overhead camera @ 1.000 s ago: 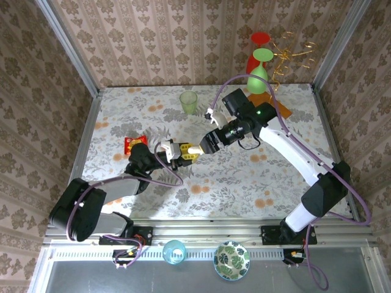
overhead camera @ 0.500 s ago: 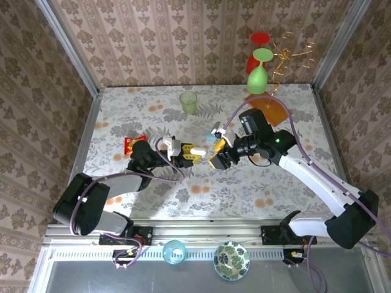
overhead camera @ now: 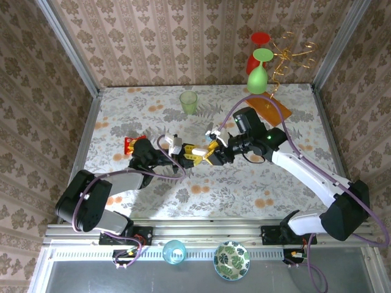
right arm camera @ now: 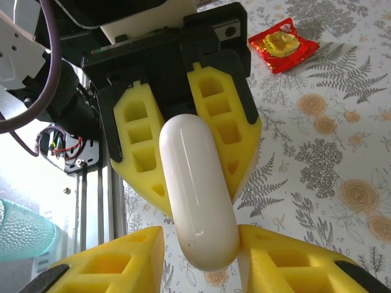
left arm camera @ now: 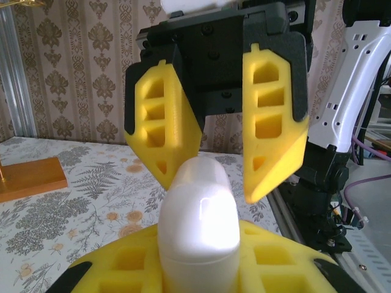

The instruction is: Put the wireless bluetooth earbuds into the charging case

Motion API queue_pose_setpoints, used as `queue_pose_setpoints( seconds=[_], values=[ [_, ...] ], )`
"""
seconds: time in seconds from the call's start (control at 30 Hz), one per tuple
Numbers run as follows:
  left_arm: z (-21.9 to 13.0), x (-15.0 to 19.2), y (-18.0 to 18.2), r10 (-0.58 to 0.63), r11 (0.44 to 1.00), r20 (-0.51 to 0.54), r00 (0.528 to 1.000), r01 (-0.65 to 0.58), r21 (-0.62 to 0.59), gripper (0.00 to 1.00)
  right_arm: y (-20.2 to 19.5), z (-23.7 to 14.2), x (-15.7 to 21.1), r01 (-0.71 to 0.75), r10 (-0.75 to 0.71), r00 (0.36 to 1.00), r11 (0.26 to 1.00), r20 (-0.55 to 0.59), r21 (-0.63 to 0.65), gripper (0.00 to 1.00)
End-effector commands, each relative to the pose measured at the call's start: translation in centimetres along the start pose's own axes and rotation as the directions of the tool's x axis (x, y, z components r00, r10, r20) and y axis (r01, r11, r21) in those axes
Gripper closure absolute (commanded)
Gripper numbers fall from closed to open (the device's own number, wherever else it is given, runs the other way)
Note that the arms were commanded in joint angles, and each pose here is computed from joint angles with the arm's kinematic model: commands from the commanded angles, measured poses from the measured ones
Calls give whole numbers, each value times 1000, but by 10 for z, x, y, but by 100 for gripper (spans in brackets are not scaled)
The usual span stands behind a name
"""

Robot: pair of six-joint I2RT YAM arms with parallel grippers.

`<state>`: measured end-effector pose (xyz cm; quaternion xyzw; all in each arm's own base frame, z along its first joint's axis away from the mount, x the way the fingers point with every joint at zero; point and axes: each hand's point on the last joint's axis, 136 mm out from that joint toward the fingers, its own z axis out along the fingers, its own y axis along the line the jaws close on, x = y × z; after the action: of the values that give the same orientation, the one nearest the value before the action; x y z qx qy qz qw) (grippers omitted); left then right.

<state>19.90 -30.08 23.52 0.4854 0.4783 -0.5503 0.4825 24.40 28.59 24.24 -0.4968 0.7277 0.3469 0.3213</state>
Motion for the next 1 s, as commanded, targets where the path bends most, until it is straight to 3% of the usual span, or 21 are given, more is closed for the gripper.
queue_pose_setpoints(
  seconds=[0.0, 0.17, 0.33, 0.37, 0.47, 0.6, 0.8, 0.97],
  values=[
    [5, -14, -4, 33, 999, 29, 999, -34, 38, 94, 7, 3, -4, 37, -36, 999, 998, 13, -44, 70],
    [4, -14, -4, 30, 999, 29, 999, -31, 36, 94, 7, 4, -4, 45, -44, 999, 998, 13, -47, 84],
    [4, -12, -2, 31, 999, 29, 999, -31, 18, 88, 7, 1, -3, 47, -46, 999, 998, 13, -34, 88],
    [3, -11, 0, 33, 999, 30, 999, -33, 4, 81, 7, 2, -1, 42, -42, 999, 999, 9, -31, 88],
    [0, -9, 4, 55, 998, 33, 998, -54, -30, 46, 3, 1, 3, 25, -25, 1000, 1000, 8, -11, 88],
    [-8, -8, 9, 113, 989, 35, 993, -109, -98, 17, -11, 1, 9, -37, 35, 999, 998, 31, 42, 88],
    [-34, 12, 33, 216, 914, -52, 975, -221, -340, 1, -60, -2, 25, -276, 257, 960, 934, 111, 226, 89],
    [-56, 31, 54, 239, 813, -201, 950, -309, -494, 0, -105, 9, 55, -593, 565, 805, 757, 182, 274, 89]
  ],
)
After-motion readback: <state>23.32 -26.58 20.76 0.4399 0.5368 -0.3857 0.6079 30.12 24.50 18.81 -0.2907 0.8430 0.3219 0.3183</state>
